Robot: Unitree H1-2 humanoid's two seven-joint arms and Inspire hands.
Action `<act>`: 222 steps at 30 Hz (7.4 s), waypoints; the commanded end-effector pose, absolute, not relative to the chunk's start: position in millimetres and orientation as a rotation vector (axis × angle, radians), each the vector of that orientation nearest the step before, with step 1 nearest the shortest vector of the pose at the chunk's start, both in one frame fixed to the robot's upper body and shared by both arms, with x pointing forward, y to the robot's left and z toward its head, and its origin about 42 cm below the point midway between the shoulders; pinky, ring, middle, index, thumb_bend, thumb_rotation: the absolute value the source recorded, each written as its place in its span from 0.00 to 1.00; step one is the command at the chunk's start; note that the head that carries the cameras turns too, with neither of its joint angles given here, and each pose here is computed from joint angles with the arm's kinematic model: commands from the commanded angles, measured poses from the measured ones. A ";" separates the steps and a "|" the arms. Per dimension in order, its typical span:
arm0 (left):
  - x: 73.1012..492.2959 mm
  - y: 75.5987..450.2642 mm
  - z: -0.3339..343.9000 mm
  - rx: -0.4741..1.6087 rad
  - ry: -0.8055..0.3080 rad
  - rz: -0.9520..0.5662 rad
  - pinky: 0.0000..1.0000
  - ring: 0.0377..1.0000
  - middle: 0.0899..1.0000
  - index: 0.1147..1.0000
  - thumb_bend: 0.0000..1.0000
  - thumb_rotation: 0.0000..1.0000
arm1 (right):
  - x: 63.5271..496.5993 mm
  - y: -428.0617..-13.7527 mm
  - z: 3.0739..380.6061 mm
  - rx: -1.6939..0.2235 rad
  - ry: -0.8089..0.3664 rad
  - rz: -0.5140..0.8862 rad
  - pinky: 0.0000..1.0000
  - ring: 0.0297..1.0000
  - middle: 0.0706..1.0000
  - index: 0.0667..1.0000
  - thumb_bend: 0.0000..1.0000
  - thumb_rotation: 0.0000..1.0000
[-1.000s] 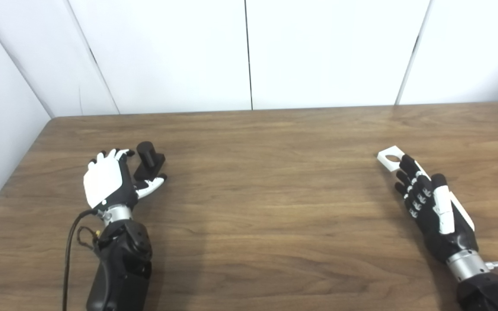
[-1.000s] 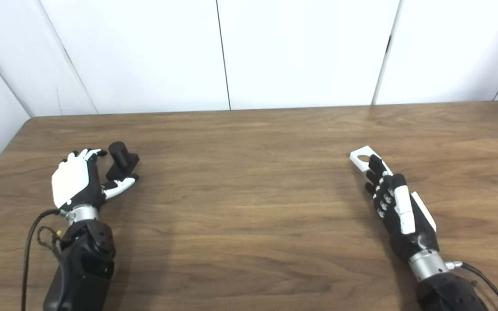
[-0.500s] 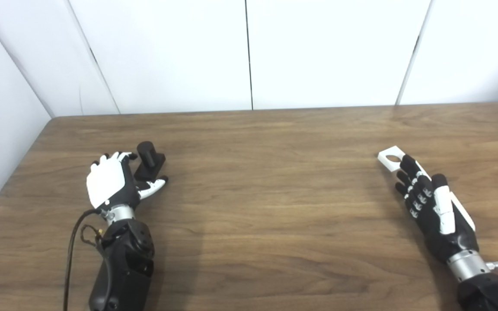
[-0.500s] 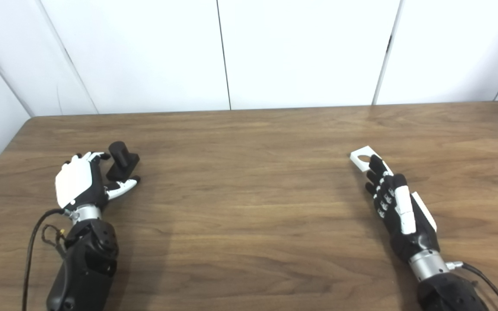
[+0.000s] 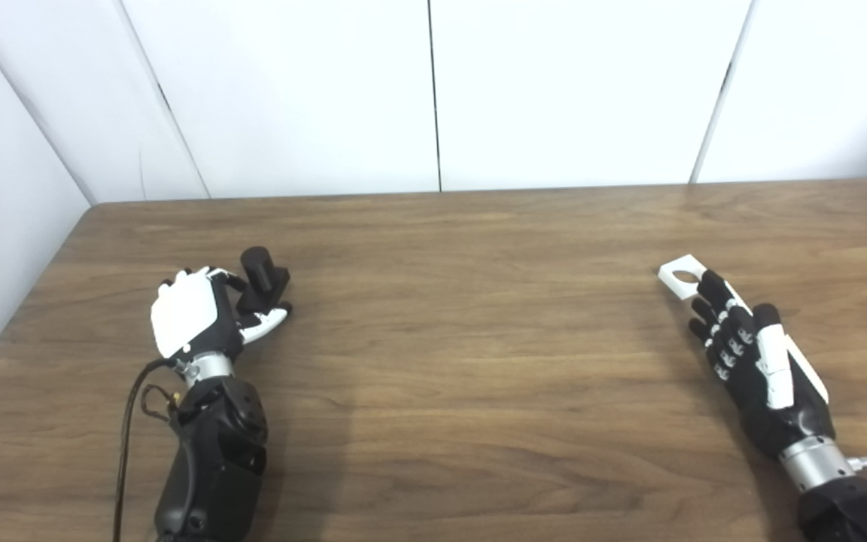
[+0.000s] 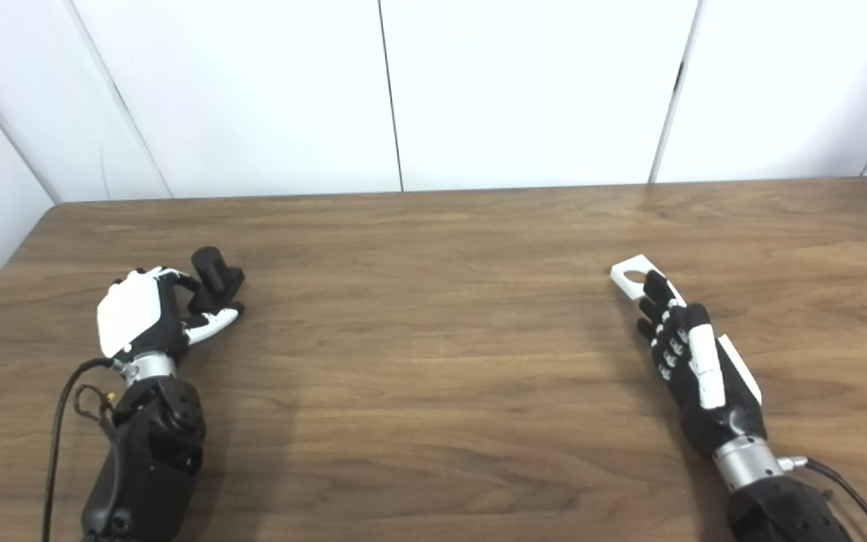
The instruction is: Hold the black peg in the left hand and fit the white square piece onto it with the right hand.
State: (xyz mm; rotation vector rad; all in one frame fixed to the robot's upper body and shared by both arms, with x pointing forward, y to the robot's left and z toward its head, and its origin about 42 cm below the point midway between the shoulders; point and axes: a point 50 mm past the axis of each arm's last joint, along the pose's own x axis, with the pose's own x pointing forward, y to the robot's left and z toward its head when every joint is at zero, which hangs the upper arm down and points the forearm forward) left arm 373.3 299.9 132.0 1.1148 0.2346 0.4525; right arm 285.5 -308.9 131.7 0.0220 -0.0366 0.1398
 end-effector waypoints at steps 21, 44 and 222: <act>381.4 303.4 155.2 1.115 0.135 0.500 1.00 0.96 0.84 0.42 0.57 0.19 | 276.9 -316.8 123.6 0.015 -0.021 0.131 1.00 1.00 1.00 0.98 0.72 1.00; 367.3 276.5 161.3 0.994 0.077 0.424 1.00 0.97 0.86 0.39 0.56 0.17 | 277.0 -317.7 127.5 0.002 -0.017 0.131 0.99 1.00 1.00 0.98 0.69 1.00; 217.1 127.3 132.8 0.863 -0.092 -0.122 0.99 0.97 0.89 0.46 0.53 0.14 | 488.4 -299.5 252.8 -1.757 -0.092 0.431 1.00 1.00 0.96 0.64 0.83 0.25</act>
